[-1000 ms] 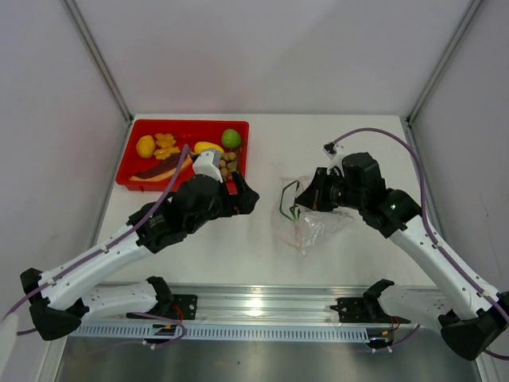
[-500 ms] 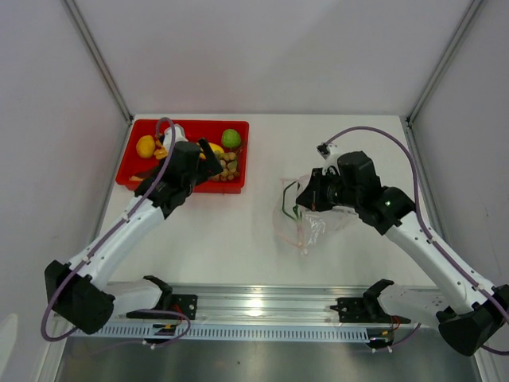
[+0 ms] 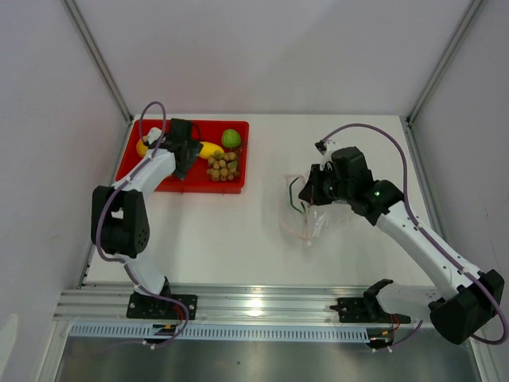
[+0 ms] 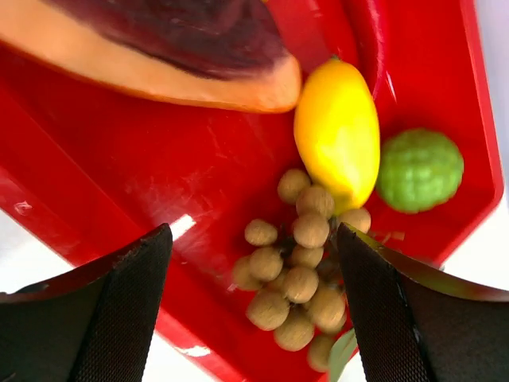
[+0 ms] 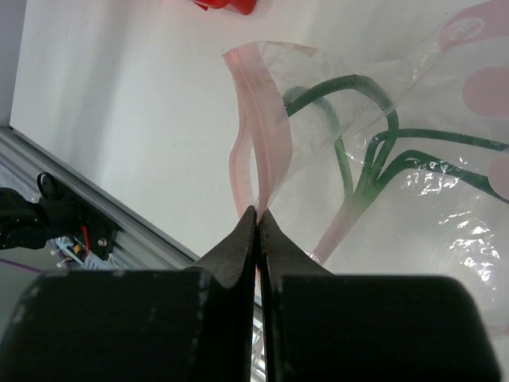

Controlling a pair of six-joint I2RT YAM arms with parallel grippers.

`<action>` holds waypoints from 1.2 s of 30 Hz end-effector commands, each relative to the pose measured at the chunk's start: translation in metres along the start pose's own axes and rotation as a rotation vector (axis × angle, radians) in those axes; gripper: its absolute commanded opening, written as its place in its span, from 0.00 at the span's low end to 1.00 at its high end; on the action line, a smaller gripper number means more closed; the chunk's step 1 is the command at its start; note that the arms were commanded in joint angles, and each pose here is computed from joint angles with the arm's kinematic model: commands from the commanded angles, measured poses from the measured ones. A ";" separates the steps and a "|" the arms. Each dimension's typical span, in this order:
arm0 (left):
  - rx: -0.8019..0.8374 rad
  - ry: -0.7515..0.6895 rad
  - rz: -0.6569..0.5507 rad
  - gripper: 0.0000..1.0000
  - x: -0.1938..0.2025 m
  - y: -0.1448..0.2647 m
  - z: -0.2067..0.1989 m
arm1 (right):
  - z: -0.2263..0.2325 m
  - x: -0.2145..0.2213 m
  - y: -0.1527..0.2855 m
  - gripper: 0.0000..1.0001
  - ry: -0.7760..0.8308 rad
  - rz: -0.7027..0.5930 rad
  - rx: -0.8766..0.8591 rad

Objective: Place the food in the zip-top bag and seal the zipper
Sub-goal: Place the fake vegetable in the zipper food storage bag, then pick up the fake food from the bin.

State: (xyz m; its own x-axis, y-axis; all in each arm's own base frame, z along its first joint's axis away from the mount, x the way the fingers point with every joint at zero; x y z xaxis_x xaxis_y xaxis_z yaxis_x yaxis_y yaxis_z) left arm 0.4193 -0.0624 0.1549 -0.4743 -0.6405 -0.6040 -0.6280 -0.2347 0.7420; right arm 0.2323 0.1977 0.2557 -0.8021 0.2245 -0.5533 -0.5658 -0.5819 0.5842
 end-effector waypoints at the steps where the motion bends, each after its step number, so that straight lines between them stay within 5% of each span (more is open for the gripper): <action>1: -0.024 0.272 -0.017 0.85 -0.023 0.001 -0.020 | -0.002 -0.008 -0.007 0.00 0.021 -0.025 -0.018; 15: -0.184 0.717 0.107 0.77 -0.005 -0.074 -0.004 | -0.008 -0.004 -0.019 0.00 0.003 0.006 -0.046; 36: -0.198 0.833 0.123 0.80 -0.022 -0.125 0.003 | -0.019 0.000 -0.024 0.00 -0.016 0.013 -0.059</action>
State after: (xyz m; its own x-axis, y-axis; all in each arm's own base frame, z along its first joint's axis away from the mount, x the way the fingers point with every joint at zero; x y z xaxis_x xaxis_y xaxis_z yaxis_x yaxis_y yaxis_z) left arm 0.4946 -0.0263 0.0739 0.0853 -0.9778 -0.1916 -0.4261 -0.2096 0.8800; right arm 0.2442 0.1941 0.2226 -0.8346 0.2261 -0.5024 -0.5243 -0.6060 0.5983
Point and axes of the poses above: each gripper's point midway between its finger pads, its own y axis back along the fingers, its own z axis along the line the jaws close on, x = y × z, the point moved 4 cm from there along y, back along the fingers, and after that the axes turned 15 degrees about -y, right-handed, at the moved point
